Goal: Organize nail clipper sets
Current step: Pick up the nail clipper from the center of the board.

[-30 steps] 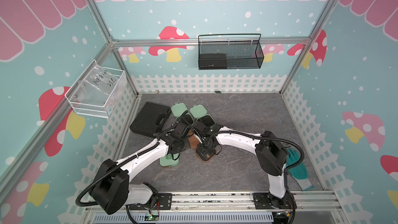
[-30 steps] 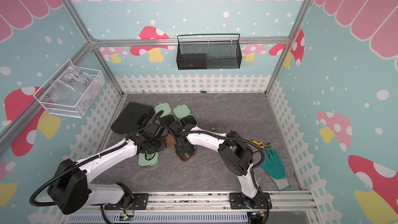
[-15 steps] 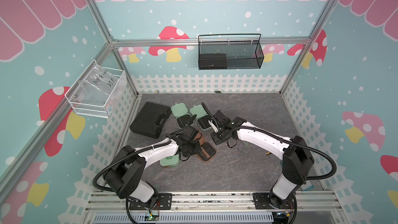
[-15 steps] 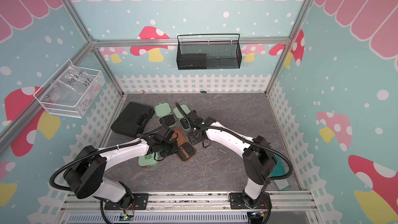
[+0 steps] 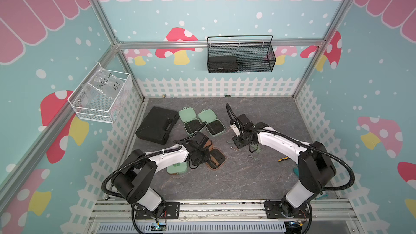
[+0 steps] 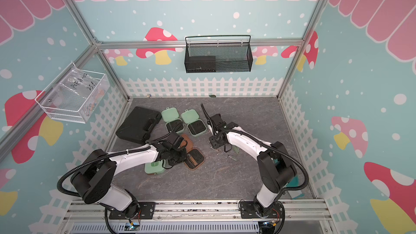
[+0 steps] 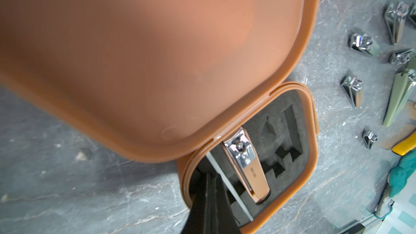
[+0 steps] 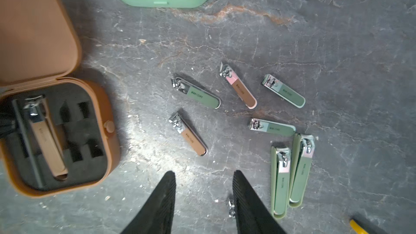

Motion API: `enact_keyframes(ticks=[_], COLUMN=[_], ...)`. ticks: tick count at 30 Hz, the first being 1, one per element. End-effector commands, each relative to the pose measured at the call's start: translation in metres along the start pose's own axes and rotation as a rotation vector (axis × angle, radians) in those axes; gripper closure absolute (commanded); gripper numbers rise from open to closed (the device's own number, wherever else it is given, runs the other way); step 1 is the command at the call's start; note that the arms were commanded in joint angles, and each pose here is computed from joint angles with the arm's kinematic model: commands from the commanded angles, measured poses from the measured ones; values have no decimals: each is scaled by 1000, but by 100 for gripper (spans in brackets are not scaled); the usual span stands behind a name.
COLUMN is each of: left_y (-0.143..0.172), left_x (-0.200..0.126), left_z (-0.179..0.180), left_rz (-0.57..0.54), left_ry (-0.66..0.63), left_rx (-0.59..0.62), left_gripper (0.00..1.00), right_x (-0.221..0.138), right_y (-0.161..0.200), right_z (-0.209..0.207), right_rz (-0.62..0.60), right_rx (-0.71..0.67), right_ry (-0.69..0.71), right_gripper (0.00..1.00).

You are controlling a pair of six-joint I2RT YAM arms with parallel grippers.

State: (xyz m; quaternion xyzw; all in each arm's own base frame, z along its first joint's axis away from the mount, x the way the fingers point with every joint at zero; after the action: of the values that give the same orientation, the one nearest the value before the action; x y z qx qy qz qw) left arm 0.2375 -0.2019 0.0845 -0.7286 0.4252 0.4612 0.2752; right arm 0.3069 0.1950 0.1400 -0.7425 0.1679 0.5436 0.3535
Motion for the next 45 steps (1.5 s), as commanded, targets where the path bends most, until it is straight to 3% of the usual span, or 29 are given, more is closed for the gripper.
enact_keyframes(ticks=[1,8,20,35,45], left_y=[2,0,-1,-2,-2], left_x=[7,6,5,2,1], left_z=[18,17,15,15,16], left_rz=[-14,-20,-27,-35,-37], left_ry=[-102,-104,-111,-114,-117], left_rx=[-11,-5,3,1,0], left_gripper=[100,100,100,100,100], right_x=[17,41,67,92,109], right_y=[-5,-21,-31,-21,4], right_z=[-12,-26,-34,-46,-50], right_rz=[28,52,60,80,165], right_rx=[-109,-243,-322,-285,-223], right_ry=[42,48,-46,-142,-259], right_gripper=[55,58,61,66,79])
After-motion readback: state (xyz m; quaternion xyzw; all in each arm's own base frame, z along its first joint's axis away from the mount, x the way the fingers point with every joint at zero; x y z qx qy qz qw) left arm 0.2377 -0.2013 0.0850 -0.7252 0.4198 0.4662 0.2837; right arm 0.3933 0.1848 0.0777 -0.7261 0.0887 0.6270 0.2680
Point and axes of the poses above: each gripper's point midway between its finger pads, its own x axis out along the fingers, its own z axis along the line the jaws close on, y = z × x, the point moved 6 cm from there along -x, back along the fingers, and after that the axes turned 14 degrees about -x, right-handed, at the moved point
